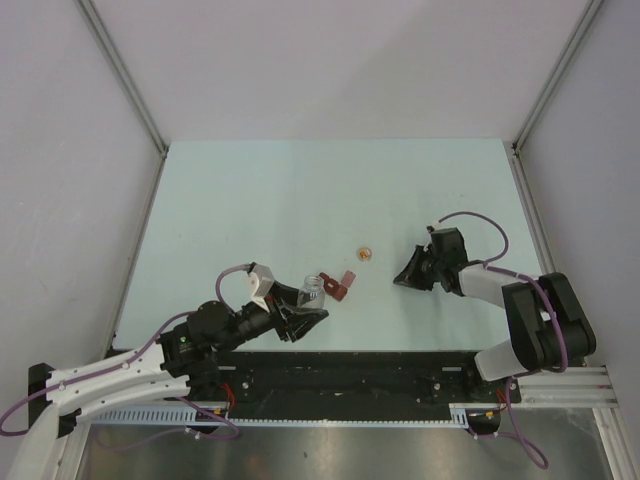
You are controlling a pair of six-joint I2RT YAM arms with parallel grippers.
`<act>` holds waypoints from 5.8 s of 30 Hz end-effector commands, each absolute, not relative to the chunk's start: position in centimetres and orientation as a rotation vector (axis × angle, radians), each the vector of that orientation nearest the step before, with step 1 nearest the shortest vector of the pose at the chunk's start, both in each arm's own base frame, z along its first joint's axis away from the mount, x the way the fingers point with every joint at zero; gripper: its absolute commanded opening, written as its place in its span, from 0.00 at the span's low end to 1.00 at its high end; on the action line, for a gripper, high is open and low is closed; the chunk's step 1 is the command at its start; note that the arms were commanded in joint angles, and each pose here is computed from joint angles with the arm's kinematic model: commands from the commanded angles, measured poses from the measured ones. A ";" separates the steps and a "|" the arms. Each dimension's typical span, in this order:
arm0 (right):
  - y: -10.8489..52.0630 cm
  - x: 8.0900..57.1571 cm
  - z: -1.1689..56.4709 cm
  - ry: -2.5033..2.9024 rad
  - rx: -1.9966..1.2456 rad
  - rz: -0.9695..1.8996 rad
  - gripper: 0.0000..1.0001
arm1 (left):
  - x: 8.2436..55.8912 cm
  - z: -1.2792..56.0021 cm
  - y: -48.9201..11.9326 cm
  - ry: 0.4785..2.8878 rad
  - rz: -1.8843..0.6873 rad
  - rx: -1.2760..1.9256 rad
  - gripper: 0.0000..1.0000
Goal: Sort the pills into containers
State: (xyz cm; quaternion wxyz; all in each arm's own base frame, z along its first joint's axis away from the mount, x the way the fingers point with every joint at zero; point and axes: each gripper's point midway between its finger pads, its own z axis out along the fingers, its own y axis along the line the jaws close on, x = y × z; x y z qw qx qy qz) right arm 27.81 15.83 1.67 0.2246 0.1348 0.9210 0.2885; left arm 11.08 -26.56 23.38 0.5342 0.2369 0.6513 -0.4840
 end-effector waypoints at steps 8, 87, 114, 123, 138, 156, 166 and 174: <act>15.0 26.8 7.1 2.403 0.181 0.680 0.73 | 11.1 24.2 -26.7 1.524 -1.176 0.544 0.00; 32.0 15.0 22.4 2.101 -0.404 1.276 0.77 | 12.3 19.0 -31.0 1.692 -0.979 0.822 0.01; 32.5 13.9 23.2 2.108 -0.417 1.375 0.00 | 12.9 18.9 -30.2 1.700 -0.955 0.769 0.39; 32.4 14.1 23.1 2.114 -0.404 1.374 0.00 | 12.8 18.9 -30.2 1.700 -0.959 0.767 0.54; 32.1 14.3 23.2 2.115 -0.386 1.361 0.00 | 12.6 18.8 -30.1 1.703 -0.969 0.766 0.69; 31.7 14.6 24.6 2.094 -0.311 1.417 0.00 | 12.4 18.9 -30.3 1.700 -0.988 0.774 0.55; 31.7 14.6 24.7 2.098 -0.301 1.428 0.00 | 12.2 19.2 -30.7 1.692 -1.009 0.775 0.27; 31.5 14.7 24.8 2.091 -0.297 1.419 0.62 | 12.0 18.9 -30.7 1.692 -1.022 0.777 0.00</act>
